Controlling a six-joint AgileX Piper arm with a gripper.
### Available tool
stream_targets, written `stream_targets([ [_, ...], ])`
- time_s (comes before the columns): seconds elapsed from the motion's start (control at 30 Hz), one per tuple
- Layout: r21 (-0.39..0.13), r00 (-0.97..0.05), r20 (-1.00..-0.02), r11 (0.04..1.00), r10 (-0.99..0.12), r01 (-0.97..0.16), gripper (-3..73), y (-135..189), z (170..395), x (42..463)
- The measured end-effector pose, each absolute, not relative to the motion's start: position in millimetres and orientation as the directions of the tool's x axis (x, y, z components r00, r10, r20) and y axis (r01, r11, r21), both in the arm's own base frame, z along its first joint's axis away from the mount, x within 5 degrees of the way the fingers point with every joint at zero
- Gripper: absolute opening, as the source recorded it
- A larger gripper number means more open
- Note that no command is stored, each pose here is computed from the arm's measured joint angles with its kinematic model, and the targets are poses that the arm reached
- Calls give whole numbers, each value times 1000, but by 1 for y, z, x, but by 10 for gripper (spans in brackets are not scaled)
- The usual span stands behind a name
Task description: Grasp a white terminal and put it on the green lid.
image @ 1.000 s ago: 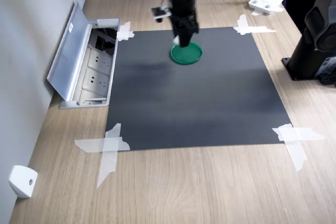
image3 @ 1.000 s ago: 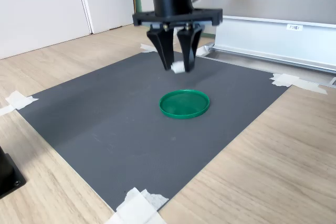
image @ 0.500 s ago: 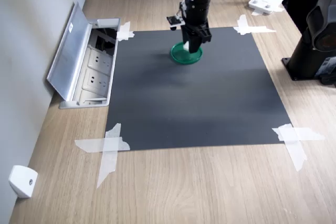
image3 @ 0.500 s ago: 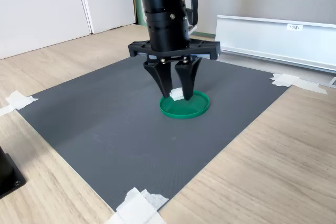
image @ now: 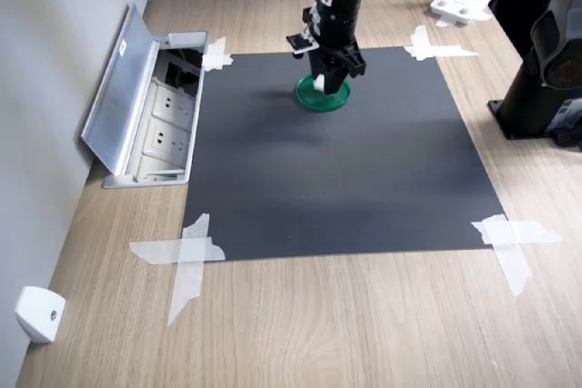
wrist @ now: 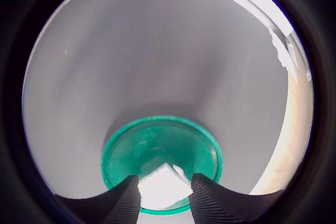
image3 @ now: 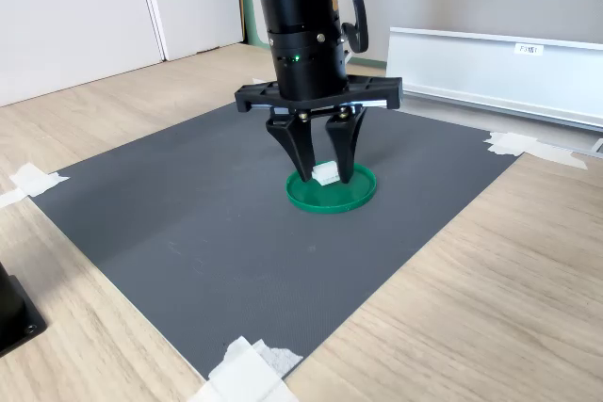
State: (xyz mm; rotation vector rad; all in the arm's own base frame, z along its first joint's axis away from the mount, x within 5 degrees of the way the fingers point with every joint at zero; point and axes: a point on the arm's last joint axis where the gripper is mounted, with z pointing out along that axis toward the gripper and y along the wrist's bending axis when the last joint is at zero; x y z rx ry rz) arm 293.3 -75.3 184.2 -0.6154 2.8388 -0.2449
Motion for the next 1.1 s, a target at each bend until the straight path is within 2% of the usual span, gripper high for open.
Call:
stream_targets([
  [0.07, -210, -885, -183, 896, -429, -391, 409, -75, 184, 293],
  [0.2, -213, -882, -180, 893, -435, -396, 600, -76, 184, 293],
  [0.27, -234, -875, -184, 885, -448, -403, 674, -77, 185, 295],
  [0.37, -255, -877, -191, 885, -441, -389, 715, -79, 185, 296],
  [0.53, -253, -882, -244, 904, -403, -343, 710, -76, 197, 294],
  [0.6, -247, -871, -305, 915, -385, -317, 670, -72, 211, 291],
  [0.7, -242, -838, -410, 928, -361, -282, 564, -66, 236, 285],
  [0.83, -263, -776, -544, 943, -319, -203, 331, -61, 269, 274],
  [0.97, -292, -658, -696, 950, -287, -105, 90, -47, 304, 258],
  [1.03, -295, -580, -761, 951, -292, -92, 28, -33, 318, 244],
  [1.1, -277, -516, -807, 956, -286, -96, 6, -19, 326, 229],
])
